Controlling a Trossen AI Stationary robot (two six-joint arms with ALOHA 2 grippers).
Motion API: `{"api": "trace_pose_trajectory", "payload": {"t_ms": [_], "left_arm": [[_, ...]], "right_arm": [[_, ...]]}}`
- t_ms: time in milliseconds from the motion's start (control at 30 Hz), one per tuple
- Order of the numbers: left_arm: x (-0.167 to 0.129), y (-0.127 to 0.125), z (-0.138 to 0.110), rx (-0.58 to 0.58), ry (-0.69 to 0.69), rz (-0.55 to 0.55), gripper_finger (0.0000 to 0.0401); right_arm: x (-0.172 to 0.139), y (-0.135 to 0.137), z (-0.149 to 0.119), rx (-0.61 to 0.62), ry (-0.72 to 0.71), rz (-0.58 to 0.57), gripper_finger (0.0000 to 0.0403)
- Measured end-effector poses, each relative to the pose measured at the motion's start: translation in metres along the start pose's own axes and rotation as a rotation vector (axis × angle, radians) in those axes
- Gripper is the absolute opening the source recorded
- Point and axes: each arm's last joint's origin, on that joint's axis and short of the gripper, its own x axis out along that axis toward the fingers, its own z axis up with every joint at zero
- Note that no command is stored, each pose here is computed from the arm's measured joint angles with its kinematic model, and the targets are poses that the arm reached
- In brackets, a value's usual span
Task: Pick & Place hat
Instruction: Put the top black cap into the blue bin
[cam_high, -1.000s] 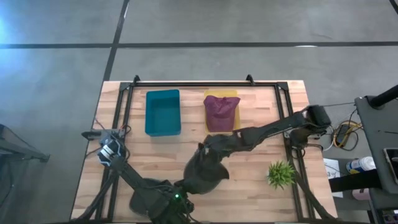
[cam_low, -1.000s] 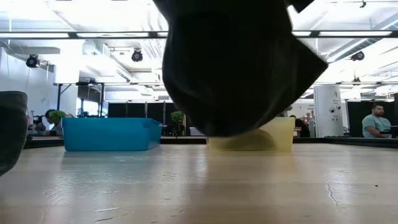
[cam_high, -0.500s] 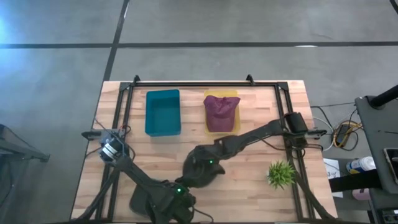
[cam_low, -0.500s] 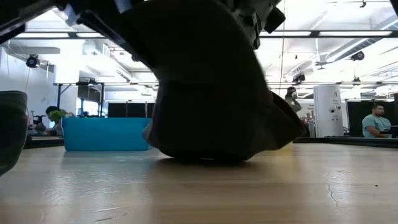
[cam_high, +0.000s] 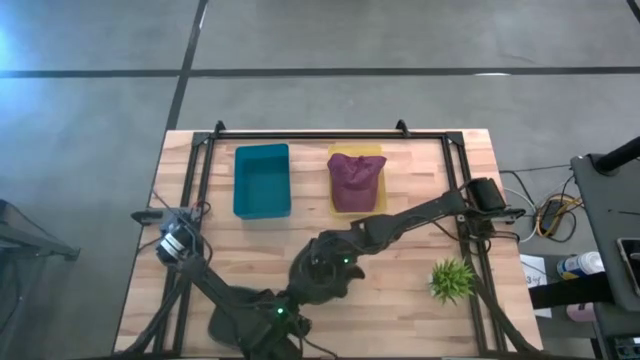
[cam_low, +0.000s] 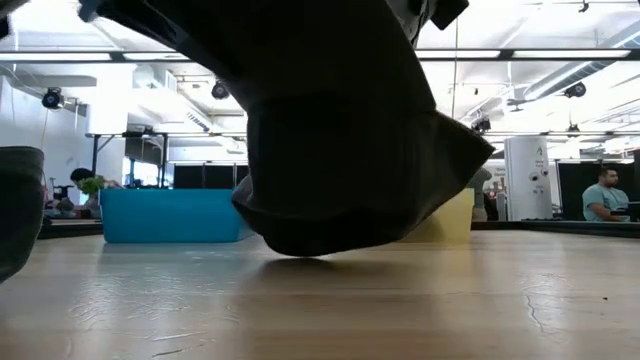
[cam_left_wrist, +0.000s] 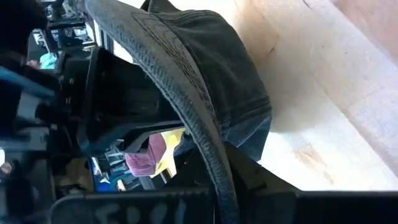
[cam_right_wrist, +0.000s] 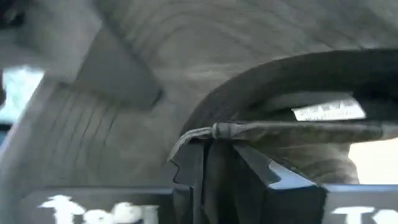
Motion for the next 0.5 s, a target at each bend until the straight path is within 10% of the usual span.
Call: {"api": "trace_pose_trajectory", "payload": {"t_ms": [500], "left_arm": [[-0.018, -0.009, 0.001, -0.032, -0.031, 0.073, 0.0013]], "right_arm": [[-0.023, 0.017, 0.002, -0.300, 0.029, 0.121, 0.0066]]}}
